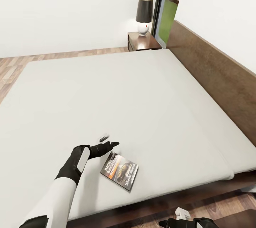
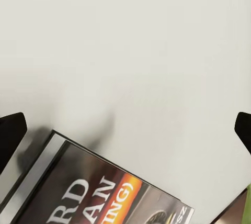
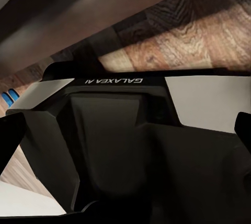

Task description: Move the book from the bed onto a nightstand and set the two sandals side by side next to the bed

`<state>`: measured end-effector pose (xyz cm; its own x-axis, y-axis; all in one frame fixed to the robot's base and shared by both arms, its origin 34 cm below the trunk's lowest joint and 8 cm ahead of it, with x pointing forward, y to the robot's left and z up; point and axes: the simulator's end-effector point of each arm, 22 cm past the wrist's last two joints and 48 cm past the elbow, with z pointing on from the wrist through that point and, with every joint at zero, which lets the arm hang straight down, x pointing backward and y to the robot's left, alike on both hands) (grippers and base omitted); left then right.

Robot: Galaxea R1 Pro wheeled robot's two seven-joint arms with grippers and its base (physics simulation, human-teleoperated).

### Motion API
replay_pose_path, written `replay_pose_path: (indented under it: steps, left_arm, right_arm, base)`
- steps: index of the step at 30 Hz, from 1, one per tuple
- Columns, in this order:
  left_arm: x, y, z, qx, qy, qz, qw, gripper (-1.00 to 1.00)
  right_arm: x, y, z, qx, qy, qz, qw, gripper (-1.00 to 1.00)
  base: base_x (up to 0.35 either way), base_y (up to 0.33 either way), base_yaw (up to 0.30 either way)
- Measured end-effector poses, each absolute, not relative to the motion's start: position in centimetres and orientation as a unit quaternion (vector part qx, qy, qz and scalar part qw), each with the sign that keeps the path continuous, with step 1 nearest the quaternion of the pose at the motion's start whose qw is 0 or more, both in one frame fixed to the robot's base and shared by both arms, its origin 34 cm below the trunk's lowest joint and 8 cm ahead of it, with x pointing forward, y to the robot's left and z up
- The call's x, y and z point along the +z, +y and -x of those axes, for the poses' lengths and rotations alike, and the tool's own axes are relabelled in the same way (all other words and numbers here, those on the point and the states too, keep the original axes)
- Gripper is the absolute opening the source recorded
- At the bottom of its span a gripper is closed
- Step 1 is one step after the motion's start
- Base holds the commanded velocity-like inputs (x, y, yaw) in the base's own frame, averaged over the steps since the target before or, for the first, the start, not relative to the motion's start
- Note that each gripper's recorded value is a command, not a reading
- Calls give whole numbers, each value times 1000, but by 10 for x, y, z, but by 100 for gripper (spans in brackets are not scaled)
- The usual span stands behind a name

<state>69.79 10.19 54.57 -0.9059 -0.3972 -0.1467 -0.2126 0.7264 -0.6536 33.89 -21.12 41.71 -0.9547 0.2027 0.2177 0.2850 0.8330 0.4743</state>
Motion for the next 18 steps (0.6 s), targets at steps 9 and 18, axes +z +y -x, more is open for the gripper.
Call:
replay_pose_path:
  steps: [9, 18]
  left_arm:
    - [544, 102, -698, -331, 919, 166, 140, 100]
    - [534, 102, -697, -331, 919, 166, 140, 100]
  right_arm:
    - [415, -211, -339, -259, -954, 128, 79, 100]
    - [405, -211, -338, -259, -954, 128, 79, 100]
  base:
    - [0, 0, 0]
    - [0, 0, 0]
